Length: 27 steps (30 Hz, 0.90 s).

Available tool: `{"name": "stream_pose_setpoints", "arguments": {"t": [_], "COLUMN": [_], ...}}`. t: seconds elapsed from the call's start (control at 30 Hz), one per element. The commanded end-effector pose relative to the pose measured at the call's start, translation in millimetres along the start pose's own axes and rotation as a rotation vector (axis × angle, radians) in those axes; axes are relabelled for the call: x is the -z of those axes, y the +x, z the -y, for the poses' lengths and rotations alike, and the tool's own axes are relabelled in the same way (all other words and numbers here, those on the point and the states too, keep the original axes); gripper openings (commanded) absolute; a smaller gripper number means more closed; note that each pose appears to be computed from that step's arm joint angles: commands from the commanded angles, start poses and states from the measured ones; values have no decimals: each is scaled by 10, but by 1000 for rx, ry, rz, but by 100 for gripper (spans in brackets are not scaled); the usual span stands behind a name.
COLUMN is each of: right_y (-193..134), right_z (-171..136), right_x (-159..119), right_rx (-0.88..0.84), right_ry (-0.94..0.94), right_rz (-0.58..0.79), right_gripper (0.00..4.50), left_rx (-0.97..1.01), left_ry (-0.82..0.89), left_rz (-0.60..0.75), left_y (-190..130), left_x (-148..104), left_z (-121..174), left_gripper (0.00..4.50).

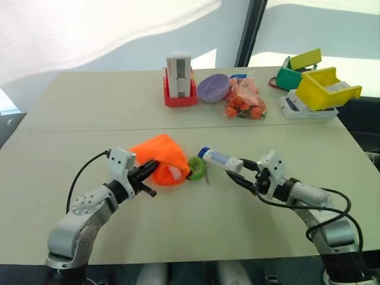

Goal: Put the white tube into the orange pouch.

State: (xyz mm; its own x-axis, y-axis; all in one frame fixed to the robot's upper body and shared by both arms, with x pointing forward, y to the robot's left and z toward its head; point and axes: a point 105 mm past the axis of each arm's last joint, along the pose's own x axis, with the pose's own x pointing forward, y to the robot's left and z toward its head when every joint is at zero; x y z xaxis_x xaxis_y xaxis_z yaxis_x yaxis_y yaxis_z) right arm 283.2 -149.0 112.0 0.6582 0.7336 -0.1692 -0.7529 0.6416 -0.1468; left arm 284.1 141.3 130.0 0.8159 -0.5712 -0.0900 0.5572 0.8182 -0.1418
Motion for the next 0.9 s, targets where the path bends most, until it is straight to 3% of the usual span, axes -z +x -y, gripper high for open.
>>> {"name": "stream_pose_setpoints", "arguments": {"t": [0.03,0.17,0.27,0.4,0.57,0.7,0.9], "right_y": [-12,-33,-74,-101,-160,-239,-272], "right_z": [-39,-9,-13,1,-26,-219,-614], "right_x": [-142,-5,76,110,-64,-344,-410], "right_rx": [-2,30,47,64,45,-84,-277], "right_ry": [-37,-24,-6,-10,62,216,257], "right_rz": [35,-2,-8,-10,86,185,128], "right_gripper": [267,267,199,189,189,189,189], "left_rx": [4,4,7,2,14,27,44], "left_ry": [17,18,18,11,-13,-52,-95], "left_rz": [16,6,-4,-12,-19,-4,17], "left_y": [-36,-35,-42,-61,-71,-73,-66], "left_x": [-80,-57,-27,22,72,70,37], "left_z": [-22,-55,-73,-114,-129,-128,-141], "left_gripper": [0,0,0,0,0,0,0]}}
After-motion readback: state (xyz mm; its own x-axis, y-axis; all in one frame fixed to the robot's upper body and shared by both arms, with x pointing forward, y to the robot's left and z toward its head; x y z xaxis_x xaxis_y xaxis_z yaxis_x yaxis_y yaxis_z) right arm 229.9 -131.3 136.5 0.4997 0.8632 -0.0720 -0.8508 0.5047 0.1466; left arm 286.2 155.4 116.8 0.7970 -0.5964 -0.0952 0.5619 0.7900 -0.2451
